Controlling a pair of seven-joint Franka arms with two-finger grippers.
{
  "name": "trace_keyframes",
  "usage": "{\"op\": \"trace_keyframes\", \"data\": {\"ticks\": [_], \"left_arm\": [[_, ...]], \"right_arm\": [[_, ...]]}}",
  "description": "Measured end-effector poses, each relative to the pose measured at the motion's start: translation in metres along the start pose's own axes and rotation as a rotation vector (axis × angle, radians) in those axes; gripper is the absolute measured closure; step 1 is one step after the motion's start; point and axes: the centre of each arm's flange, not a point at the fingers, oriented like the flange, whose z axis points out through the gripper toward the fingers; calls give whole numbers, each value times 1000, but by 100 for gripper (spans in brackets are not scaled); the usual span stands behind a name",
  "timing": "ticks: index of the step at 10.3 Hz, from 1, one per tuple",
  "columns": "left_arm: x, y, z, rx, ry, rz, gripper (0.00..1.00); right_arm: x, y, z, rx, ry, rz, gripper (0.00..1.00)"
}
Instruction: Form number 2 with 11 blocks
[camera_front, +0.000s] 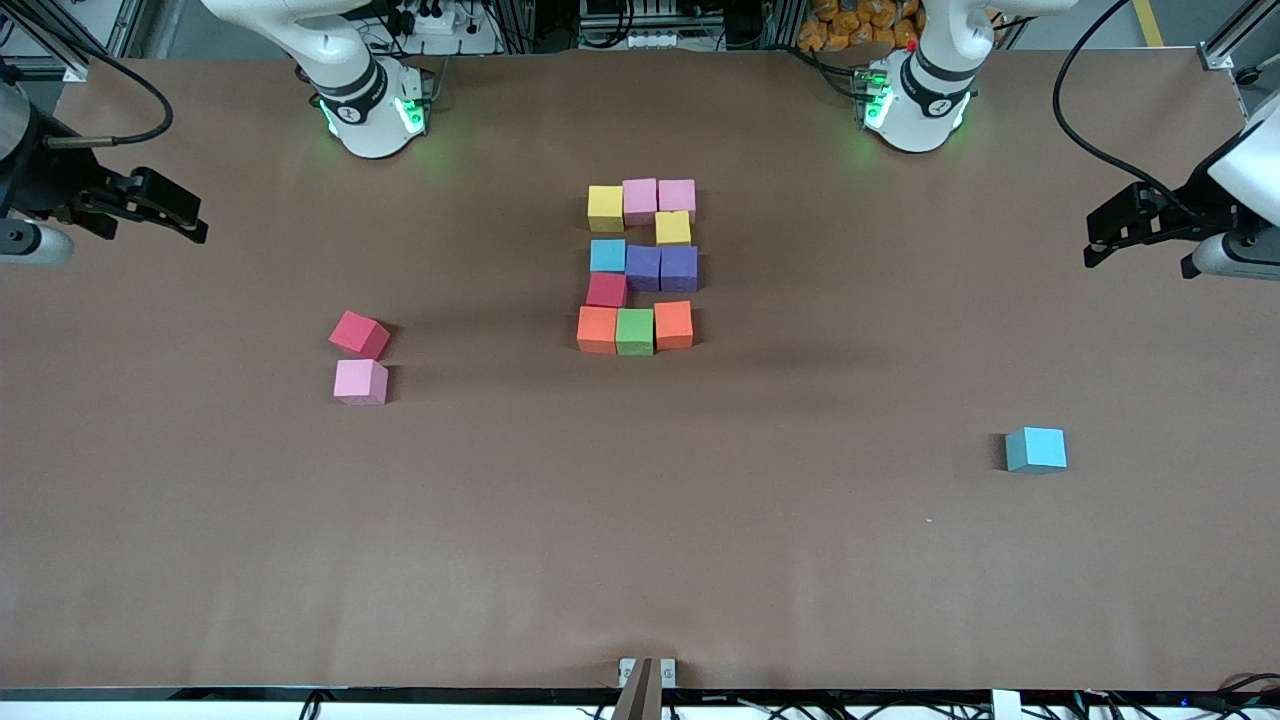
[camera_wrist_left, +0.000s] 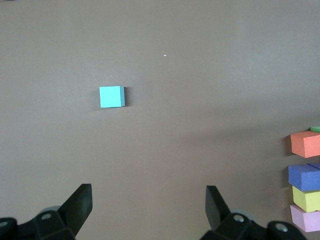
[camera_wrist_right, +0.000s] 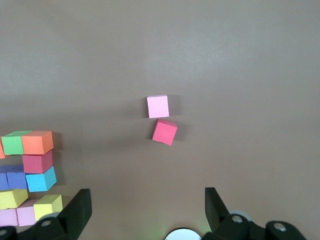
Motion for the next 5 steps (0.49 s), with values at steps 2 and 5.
{"op": "trace_keyframes", "data": {"ticks": [2,5], "left_arm": [[0,-1,-1,0,1,-50,0],[0,-1,-2,1,4,-58,0]], "right_arm": [[0,0,0,0,0,0,0],[0,0,0,0,0,0,0]]}}
